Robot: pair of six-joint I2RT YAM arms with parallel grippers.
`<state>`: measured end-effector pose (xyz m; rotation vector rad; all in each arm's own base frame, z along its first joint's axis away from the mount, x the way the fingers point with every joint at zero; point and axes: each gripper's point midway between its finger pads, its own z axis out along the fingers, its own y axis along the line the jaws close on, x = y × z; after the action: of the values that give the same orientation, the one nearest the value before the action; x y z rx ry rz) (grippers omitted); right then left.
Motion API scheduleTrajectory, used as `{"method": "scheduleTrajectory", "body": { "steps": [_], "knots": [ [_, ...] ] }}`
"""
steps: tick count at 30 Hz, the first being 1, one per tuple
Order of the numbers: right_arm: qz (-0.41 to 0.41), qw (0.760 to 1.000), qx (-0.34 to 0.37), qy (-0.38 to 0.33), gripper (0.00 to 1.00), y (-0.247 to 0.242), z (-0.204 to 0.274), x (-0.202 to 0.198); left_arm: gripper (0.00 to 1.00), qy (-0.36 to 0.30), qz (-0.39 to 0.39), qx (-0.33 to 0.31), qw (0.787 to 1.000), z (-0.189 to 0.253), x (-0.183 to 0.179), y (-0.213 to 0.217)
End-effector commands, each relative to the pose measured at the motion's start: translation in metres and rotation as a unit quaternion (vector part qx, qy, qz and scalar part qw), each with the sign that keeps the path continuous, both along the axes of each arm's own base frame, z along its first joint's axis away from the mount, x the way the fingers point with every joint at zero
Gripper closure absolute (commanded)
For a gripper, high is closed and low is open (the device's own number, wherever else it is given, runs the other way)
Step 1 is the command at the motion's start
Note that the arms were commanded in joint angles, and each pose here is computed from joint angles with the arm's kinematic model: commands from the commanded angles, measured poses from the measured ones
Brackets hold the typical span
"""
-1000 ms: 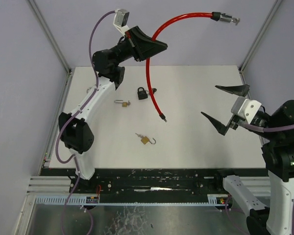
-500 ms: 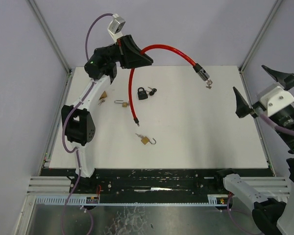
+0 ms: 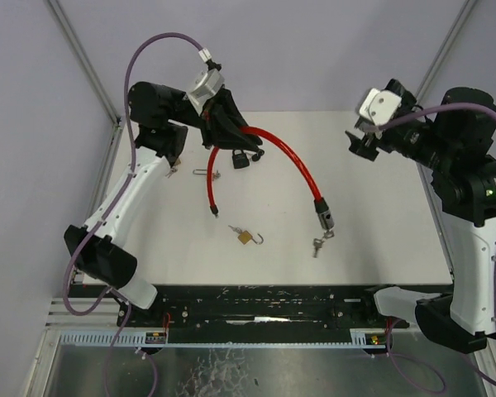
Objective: Lock with the key
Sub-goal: Pick up the lock from the center of the board.
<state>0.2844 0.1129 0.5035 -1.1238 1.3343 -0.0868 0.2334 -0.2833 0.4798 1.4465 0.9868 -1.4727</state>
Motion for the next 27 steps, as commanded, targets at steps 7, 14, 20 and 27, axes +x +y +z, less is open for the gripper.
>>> {"method": "scheduleTrajectory", "body": {
  "steps": [7,14,20,27],
  "knots": [
    [0.296,0.951,-0.059,-0.065,0.15,0.059,-0.050,-0.100,1.00,-0.053,-0.041,0.022,0.998,-0.045,0.022,0.003],
    [0.366,0.925,-0.038,-0.093,0.13,0.080,-0.046,-0.098,1.00,-0.025,-0.056,0.033,0.998,-0.064,0.031,-0.012],
    [0.268,0.960,0.079,0.020,0.12,0.072,-0.030,-0.079,1.00,-0.066,-0.034,0.011,0.997,-0.065,0.027,-0.010],
    [0.173,0.968,0.136,0.123,0.14,0.060,-0.056,-0.064,1.00,-0.131,0.027,-0.071,0.988,-0.048,0.034,-0.011]
  ]
}}
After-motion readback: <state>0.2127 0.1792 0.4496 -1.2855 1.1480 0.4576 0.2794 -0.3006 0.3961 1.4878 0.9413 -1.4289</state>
